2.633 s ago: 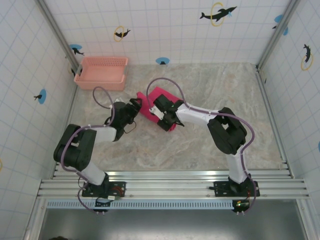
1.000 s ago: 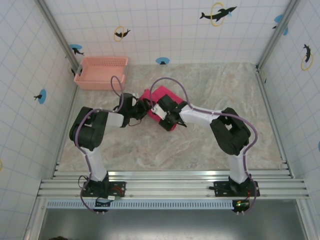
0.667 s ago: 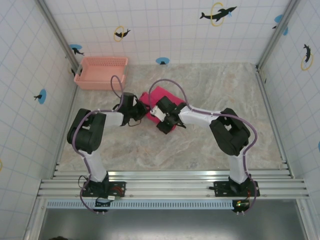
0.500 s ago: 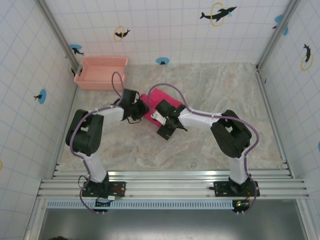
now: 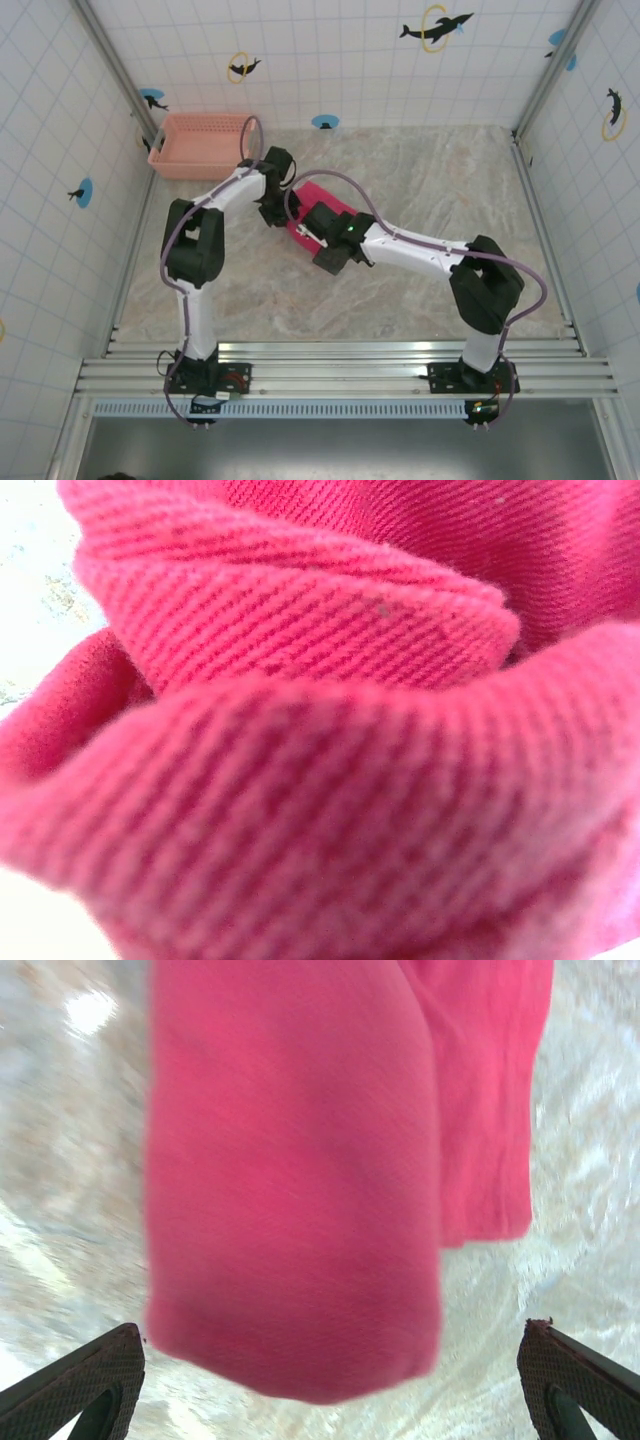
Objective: Roll up the long pants
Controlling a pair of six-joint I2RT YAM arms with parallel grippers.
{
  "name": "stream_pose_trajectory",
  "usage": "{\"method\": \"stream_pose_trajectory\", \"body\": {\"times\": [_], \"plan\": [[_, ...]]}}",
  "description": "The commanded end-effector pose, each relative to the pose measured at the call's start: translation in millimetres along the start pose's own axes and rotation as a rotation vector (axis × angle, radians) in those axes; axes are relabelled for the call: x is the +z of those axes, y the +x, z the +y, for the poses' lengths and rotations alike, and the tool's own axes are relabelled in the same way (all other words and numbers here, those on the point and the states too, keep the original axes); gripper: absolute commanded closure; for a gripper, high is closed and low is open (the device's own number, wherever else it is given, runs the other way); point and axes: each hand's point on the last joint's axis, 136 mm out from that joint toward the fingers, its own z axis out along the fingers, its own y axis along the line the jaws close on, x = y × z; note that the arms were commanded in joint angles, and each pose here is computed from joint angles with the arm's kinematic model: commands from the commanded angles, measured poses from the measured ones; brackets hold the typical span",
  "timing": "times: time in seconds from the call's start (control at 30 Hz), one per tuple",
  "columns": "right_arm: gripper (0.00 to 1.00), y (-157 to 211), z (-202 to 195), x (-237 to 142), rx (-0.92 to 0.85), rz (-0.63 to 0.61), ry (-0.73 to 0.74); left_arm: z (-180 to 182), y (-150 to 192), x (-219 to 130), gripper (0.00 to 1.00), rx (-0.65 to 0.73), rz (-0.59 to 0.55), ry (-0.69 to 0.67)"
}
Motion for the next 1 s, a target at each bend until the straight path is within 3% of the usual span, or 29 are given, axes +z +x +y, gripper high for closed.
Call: {"method": "stream_pose_trajectory", "body": {"times": [0.0,0.27,0.53,0.97], "plan": [[0.01,-36.7,11.4,-5.5,-0.028,-0.085,0.019,87.6,58.4,32.2,1.0,-0.105,0.272,-0.415],[0.01,-43.4,35.4,17.3,-0.106,-0.055,0.047,93.6,70.2,36.4,1.0,-0.249,0.373,-0.541],[0.01,-31.6,-0.1,60.5,-0.233,0.096,0.373,89.5,67.3,29.9,1.0,-0.226,0.436,-0.628],[0.07,29.7,2.4,99.0,-0.309,0.255,0.512,94.8,69.1,31.9,1.0,-0.213,0.448,-0.629]]}}
